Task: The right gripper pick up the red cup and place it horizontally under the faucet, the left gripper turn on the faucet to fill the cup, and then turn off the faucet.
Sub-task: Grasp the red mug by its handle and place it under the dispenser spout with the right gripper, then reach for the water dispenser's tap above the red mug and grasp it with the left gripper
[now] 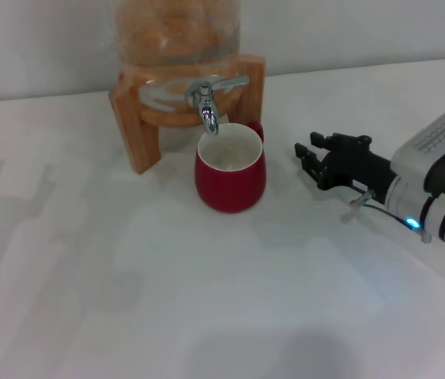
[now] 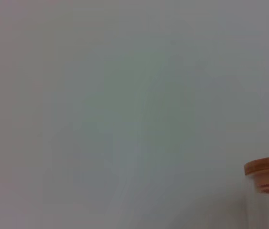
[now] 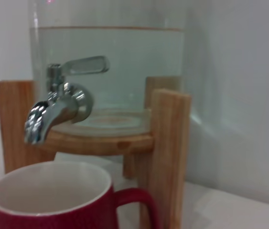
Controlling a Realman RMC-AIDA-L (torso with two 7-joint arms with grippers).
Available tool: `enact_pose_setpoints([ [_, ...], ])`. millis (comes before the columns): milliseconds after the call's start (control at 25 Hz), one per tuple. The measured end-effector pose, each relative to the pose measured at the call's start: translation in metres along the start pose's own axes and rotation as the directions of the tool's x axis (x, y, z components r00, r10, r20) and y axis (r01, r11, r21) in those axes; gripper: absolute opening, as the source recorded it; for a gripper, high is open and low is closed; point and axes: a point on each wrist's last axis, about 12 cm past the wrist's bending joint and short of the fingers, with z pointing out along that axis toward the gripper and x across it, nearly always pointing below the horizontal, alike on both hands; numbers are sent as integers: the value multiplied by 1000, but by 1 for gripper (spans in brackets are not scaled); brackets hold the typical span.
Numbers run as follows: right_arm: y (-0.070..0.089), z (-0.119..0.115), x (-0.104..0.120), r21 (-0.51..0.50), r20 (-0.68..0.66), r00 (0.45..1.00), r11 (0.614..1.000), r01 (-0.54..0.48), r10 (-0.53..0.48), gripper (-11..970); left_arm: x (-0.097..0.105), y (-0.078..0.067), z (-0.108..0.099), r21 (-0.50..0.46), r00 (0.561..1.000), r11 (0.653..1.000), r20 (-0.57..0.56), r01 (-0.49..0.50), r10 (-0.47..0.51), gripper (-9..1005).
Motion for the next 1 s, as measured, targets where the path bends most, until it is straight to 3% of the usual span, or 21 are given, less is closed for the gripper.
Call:
enact_pose_setpoints([
  [440, -20, -12, -8, 67, 87, 996, 997, -23, 17, 303, 0, 0, 0, -1, 1000, 1000, 0, 0, 0, 832],
  [880, -49, -42, -9, 246, 233, 972, 966, -81, 22, 304, -1, 1, 0, -8, 1000, 1000, 5, 1, -1, 832],
  [1000, -53, -49, -7, 284, 251, 968, 953, -103, 29, 356, -1, 2, 1, -14, 1000, 1000, 9, 2, -2, 833],
])
